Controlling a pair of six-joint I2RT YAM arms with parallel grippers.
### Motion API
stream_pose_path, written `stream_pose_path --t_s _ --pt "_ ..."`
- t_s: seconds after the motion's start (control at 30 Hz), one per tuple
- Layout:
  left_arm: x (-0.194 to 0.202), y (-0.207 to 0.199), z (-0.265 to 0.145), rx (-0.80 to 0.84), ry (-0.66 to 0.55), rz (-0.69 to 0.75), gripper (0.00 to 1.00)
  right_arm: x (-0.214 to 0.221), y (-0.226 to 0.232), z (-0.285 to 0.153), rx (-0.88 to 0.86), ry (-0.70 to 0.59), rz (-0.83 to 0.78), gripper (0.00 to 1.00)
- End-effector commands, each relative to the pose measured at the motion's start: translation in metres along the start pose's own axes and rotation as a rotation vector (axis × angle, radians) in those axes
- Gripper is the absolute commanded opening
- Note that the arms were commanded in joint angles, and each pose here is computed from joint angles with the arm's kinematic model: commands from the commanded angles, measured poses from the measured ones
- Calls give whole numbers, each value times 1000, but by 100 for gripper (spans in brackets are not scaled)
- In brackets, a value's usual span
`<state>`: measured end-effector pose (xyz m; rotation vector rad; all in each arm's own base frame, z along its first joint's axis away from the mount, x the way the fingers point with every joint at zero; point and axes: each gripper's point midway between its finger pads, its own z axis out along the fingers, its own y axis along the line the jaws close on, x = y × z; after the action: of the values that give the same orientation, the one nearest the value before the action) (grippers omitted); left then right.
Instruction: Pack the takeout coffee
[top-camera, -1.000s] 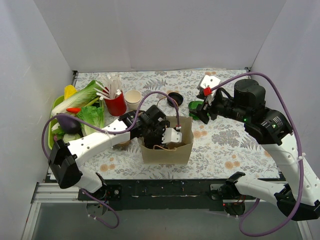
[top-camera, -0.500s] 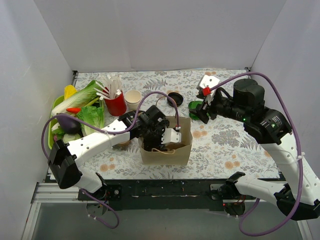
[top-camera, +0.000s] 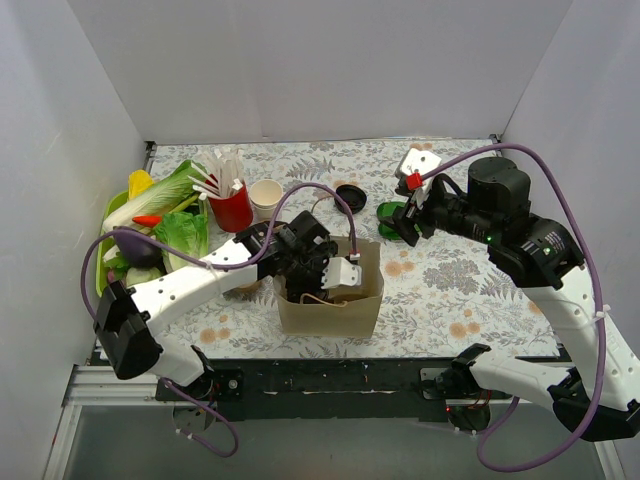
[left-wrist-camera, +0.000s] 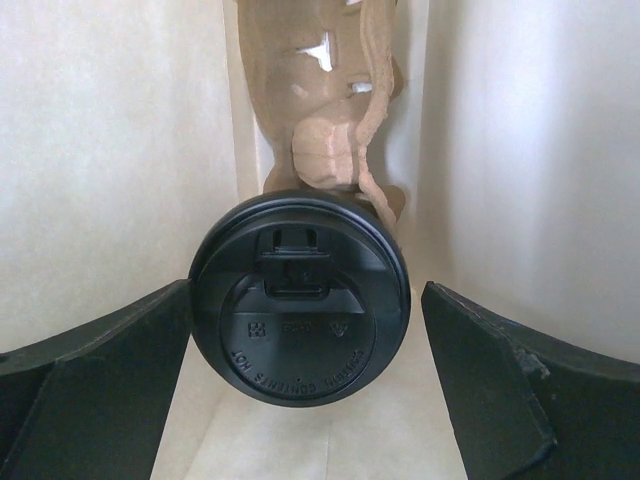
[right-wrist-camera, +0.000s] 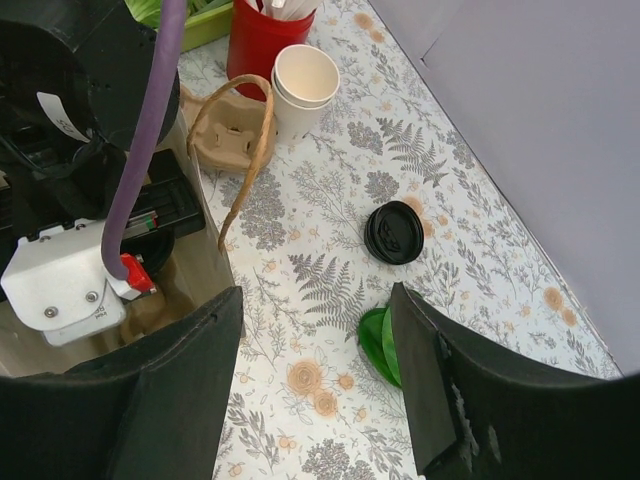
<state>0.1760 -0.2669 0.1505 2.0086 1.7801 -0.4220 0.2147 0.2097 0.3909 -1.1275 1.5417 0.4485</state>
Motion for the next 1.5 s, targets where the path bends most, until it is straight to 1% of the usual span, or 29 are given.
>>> stream_pose_path --t_s 0.0,0.3,0.5,0.6,0.8,0.9,0.93,1.0,1.03,1.1,1.13,1.23,1.27,1.33,1.37,1.47 --pt "-18 -9 -19 -1 -96 9 98 -12 -7 -5 31 -43 -22 68" --pt "-36 -4 -34 -61 -203 39 98 -15 -11 -5 42 -40 -33 69" --pt "-65 1 -52 -79 -306 45 98 -19 -15 -5 49 -37 -43 69" --pt "-76 5 -61 -99 -346 21 98 -13 -19 -4 72 -16 -50 71" --pt "-86 8 -72 -127 -392 21 98 -1 -29 -6 133 28 -53 75" --pt "-99 14 -87 -168 -442 24 98 18 -33 -5 168 84 -40 78" --pt "-109 20 -98 -197 -474 24 98 23 -33 -4 172 102 -32 80" --pt "-120 26 -109 -218 -503 17 98 40 -31 -3 173 158 -4 80" --pt "-132 30 -125 -245 -545 22 98 44 -29 -4 174 167 19 81" --pt "-145 36 -134 -254 -585 -23 98 53 -24 -4 153 187 36 81" --pt "-159 40 -152 -275 -634 -24 98 55 -23 -4 152 190 49 81" --pt "-176 42 -172 -274 -692 -52 98 65 -27 -5 172 226 89 82" --pt "-186 47 -186 -299 -721 -47 98 67 -28 -4 175 233 102 82" --pt "-193 52 -199 -327 -739 -46 98 66 -33 -6 182 236 123 82" --pt "-200 56 -216 -363 -766 -40 98 67 -33 -5 176 237 139 82" --pt "-205 65 -228 -407 -768 -46 98 66 -37 -4 181 234 163 82"
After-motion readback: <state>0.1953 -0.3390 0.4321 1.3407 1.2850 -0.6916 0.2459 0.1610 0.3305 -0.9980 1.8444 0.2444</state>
